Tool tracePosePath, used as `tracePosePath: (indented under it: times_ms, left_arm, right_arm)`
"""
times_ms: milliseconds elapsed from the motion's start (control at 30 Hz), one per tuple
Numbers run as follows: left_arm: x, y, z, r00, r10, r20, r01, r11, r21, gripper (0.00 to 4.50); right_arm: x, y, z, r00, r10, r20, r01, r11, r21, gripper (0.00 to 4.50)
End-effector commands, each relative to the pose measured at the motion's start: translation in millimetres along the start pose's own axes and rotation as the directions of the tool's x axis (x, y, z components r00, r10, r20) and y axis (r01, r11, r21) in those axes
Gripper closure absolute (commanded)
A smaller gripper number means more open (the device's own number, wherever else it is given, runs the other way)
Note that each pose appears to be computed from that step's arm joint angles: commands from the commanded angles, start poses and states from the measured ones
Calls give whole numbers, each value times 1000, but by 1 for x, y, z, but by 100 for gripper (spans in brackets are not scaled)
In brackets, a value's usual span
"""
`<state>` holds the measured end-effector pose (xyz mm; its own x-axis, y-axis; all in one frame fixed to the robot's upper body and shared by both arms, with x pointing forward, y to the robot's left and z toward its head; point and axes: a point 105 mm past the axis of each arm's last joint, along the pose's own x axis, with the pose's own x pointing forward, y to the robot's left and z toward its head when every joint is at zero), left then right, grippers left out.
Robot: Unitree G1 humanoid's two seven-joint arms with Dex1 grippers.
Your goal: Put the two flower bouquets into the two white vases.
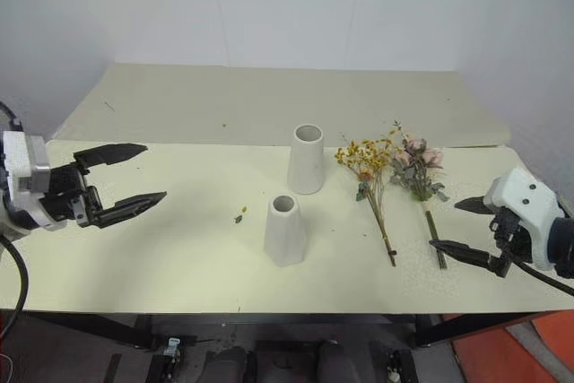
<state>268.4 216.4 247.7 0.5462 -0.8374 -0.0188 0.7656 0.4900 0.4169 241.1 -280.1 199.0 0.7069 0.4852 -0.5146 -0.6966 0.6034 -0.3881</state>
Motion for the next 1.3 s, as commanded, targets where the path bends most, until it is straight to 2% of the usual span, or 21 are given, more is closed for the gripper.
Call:
tracePosePath:
  times_ms: [33, 300, 400, 567, 700, 833, 1100, 1233, 1300]
  left_arm:
    - [2, 6, 7, 1000, -15, 7, 15, 999, 29, 3]
    - [8, 11, 5, 999, -27, 25, 26, 999, 30, 3]
    - [15, 15, 2, 1000, -22, 20, 21, 999, 42, 3]
    - [32, 7, 10, 990, -127, 67, 123, 990, 62, 3]
    - [51, 8, 8, 987, -152, 53, 147, 985, 86, 3]
    - [62, 7, 18, 979, -174, 110, 162, 981, 105, 3]
    - [71, 9, 20, 977, -164, 135, 149, 982, 112, 3]
    - [71, 11, 18, 980, -152, 129, 138, 984, 109, 3]
    - [70, 10, 15, 981, -150, 120, 138, 985, 106, 0]
  right_arm:
    - [-5, -3, 5, 999, -47, 16, 47, 999, -8, 0]
    - [-7, -3, 12, 997, -66, 25, 65, 997, 30, 0]
    - [2, -4, 15, 998, -60, 34, 59, 998, 38, 0]
    - [38, -12, 25, 998, -23, 55, 13, 986, 167, 0]
    - [78, -25, 22, 999, -27, -36, 36, 958, 285, 0]
    - [106, -41, 23, 989, -93, -113, 130, 915, 381, 0]
    - [138, -32, 19, 981, -84, -173, 153, 885, 440, 0]
    - [150, -31, 5, 968, -106, -226, 200, 871, 448, 0]
    - [155, -36, 4, 967, -124, -222, 219, 850, 480, 40]
